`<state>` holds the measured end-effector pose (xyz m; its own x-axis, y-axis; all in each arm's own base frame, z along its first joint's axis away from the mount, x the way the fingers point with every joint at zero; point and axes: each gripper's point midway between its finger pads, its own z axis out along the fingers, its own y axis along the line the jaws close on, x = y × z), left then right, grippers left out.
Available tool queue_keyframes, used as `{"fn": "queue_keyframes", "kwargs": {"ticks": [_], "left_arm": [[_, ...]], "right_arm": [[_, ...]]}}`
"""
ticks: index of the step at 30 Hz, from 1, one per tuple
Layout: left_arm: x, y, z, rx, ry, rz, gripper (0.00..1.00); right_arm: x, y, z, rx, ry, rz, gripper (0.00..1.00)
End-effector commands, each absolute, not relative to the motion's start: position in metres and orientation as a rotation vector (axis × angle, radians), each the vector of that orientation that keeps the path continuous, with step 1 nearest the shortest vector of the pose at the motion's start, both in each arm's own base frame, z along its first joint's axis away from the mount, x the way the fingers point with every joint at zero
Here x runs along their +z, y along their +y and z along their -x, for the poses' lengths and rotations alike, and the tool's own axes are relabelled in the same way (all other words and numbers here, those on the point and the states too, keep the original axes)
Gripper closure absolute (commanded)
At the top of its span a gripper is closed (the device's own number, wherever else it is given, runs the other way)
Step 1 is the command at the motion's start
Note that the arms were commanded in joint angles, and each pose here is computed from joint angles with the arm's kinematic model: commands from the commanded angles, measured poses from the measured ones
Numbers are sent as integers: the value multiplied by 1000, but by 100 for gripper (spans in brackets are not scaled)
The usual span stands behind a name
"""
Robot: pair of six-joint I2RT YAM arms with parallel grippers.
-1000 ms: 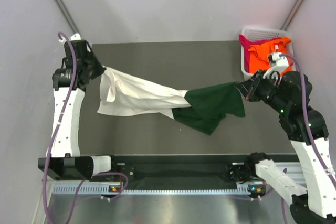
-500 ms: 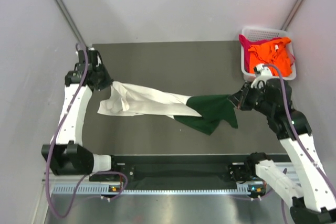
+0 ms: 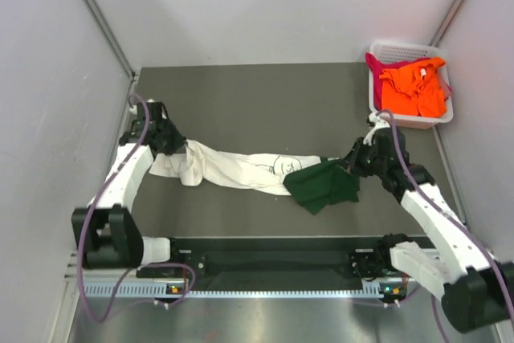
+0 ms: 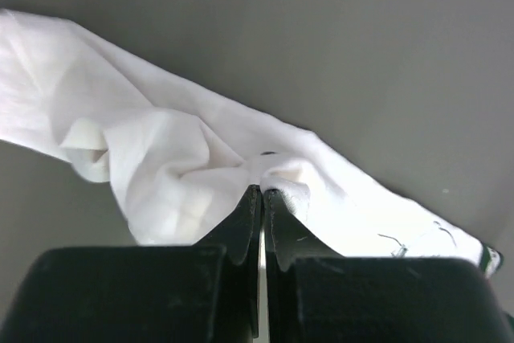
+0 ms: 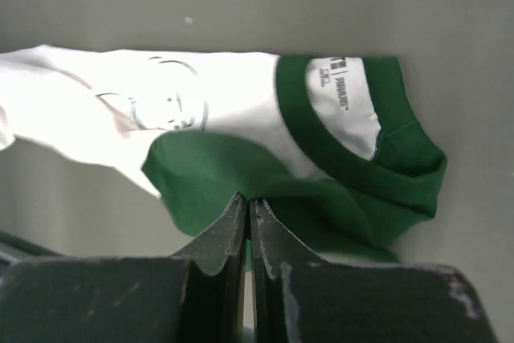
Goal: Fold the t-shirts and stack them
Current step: Flatten the tshirt out
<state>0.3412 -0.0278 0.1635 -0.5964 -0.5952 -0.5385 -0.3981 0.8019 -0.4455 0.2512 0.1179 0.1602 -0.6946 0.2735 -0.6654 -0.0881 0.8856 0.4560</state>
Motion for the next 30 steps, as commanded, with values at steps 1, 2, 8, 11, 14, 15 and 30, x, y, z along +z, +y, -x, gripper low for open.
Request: {"fn": "queue_keyframes", "kwargs": {"ticks": [1,2,8,11,14,15,30], "left_arm": [[144,-35,-380,-458,2228,795,100],[140,-35,-386,-457,2238,807,100],[109,-35,-427,-414,2354,853,100],[104,-33,-427,-394,2373,837,68],[113,-24,-415,-330,2338,835,43],[120,-19,-409,-302,2315,831,38],[181,8,-345,-237,2067,984,7]], "right_arm": [[170,121,-300,610,2145,-221,100],[168,121,-309,601,2152,-229,100],[156,123,-359,575,2226,-263,88],[151,118,-357,552,2240,-261,36],[146,108,-341,508,2245,-266,29],[142,97,-331,446,2254,-287,30],[79,46,-221,282,2262,-665,40]]}}
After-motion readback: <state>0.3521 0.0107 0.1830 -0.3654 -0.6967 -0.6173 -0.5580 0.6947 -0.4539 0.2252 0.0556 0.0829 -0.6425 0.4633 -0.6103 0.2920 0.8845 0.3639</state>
